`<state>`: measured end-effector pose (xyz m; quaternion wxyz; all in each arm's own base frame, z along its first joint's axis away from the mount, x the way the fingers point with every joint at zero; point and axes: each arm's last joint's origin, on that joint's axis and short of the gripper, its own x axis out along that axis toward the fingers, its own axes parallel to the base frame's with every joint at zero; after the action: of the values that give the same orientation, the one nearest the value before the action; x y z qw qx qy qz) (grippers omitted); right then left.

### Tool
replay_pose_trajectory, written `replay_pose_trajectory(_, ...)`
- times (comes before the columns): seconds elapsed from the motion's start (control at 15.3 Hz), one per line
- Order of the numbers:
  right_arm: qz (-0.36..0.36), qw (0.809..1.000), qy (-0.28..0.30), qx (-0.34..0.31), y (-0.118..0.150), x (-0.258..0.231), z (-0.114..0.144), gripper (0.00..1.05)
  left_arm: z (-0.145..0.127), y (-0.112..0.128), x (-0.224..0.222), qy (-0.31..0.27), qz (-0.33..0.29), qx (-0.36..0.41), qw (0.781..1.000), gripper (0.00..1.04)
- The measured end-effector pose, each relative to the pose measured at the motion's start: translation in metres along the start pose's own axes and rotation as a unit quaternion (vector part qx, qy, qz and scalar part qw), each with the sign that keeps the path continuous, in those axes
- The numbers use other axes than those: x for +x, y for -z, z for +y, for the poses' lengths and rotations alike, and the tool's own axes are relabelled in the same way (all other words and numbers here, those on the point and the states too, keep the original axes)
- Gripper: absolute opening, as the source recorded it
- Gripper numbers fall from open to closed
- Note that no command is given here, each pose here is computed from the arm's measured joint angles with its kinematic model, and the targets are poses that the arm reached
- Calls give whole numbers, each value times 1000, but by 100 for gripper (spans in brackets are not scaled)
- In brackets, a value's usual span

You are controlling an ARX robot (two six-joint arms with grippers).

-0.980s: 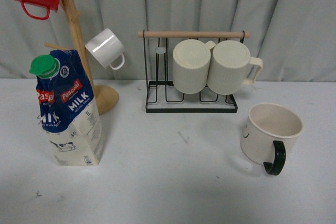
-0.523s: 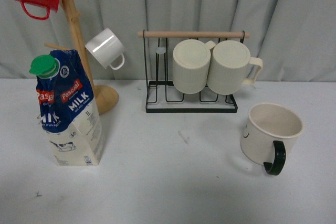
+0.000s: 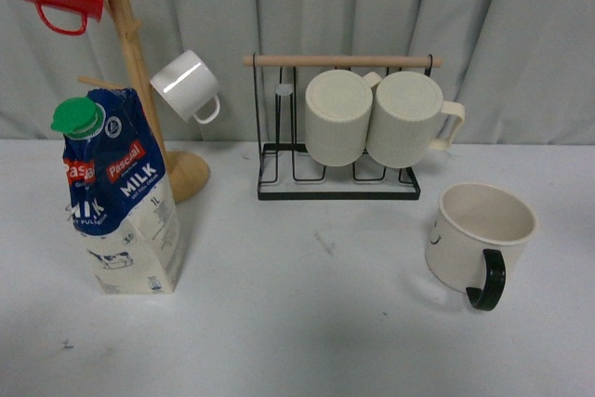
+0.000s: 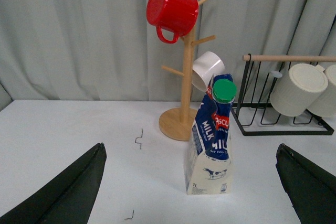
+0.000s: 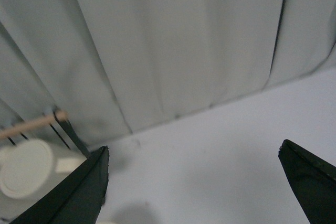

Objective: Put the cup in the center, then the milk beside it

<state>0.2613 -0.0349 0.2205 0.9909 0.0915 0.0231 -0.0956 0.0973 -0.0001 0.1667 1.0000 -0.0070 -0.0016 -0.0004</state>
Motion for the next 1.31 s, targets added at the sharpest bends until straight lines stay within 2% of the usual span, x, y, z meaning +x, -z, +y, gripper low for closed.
replay_pose_trajectory(0.07, 70, 997, 10, 7, 14, 32, 8, 98, 0, 0, 0, 0, 0, 0, 1000, 98)
replay_pose_trajectory(0.2, 215, 977, 12, 2, 44, 88, 27, 98, 0, 0, 0, 0, 0, 0, 1000, 98)
replay_pose_trajectory(0.33, 298, 954, 5, -19, 56, 120, 48, 98, 0, 0, 0, 0, 0, 0, 1000, 98)
replay_pose_trajectory(0.52, 363, 931, -7, -40, 67, 126, 59, 98, 0, 0, 0, 0, 0, 0, 1000, 98)
replay_pose_trajectory(0.72, 380, 924, -21, -40, 75, 121, 64, 98, 0, 0, 0, 0, 0, 0, 1000, 98)
replay_pose_trajectory(0.98, 421, 906, -22, -44, 114, 115, 64, 98, 0, 0, 0, 0, 0, 0, 1000, 98)
replay_pose_trajectory(1.05, 418, 907, -21, -42, 114, 116, 64, 92, 0, 0, 0, 0, 0, 0, 1000, 98)
replay_pose_trajectory(1.31, 416, 908, -19, -41, 115, 115, 63, 42, 0, 0, 0, 0, 0, 0, 1000, 98)
